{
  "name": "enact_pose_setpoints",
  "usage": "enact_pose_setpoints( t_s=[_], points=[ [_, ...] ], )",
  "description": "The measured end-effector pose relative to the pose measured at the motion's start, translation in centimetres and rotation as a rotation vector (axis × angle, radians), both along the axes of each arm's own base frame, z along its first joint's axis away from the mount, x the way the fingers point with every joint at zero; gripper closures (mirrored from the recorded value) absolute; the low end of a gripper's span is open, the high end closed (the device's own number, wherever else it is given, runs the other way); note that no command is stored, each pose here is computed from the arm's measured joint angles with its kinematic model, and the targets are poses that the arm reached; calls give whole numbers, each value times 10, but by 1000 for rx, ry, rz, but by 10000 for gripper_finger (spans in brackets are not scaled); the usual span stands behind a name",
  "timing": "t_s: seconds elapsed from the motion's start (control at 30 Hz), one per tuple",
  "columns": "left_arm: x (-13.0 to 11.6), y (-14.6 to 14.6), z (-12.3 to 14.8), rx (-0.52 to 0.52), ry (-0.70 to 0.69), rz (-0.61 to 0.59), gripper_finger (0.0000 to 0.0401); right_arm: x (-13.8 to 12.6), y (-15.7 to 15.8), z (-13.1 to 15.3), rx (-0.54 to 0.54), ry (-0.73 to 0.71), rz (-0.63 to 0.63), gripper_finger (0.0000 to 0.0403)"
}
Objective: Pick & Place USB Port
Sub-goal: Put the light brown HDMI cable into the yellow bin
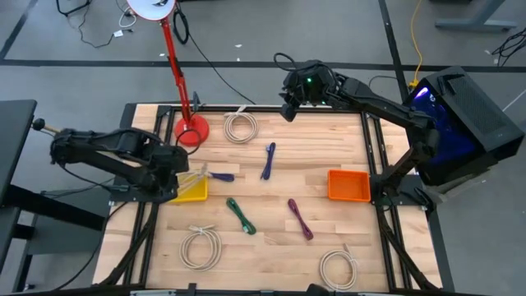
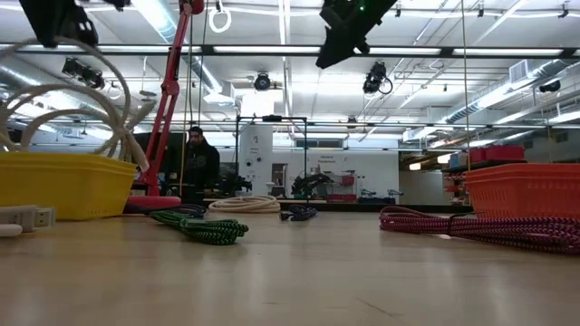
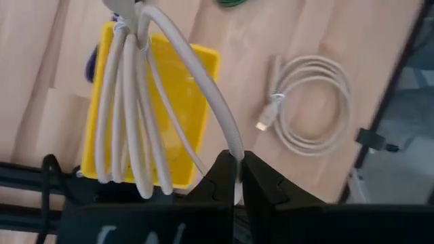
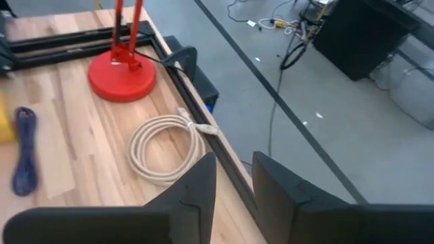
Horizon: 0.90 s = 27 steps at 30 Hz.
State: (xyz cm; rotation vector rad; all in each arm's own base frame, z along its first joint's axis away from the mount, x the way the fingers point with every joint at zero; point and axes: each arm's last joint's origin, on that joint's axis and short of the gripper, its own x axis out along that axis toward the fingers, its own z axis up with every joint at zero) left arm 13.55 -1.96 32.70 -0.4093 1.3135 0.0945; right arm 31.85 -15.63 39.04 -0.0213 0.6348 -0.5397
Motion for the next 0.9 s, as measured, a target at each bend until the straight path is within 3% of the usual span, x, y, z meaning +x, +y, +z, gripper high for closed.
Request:
enact_pose_setpoints(
  t_s=[0.33,0.73,0.9],
  points=[
    [-2,15,-41,-70,30,-7,390,0,0,1,3,-8,9,305],
    [-13,35,-49,-17,94,48,389,1,0,1,2,-16,7,305],
    [-16,37,-49,-36,124,87,340,1,0,2,-1,-23,7,305]
  ],
)
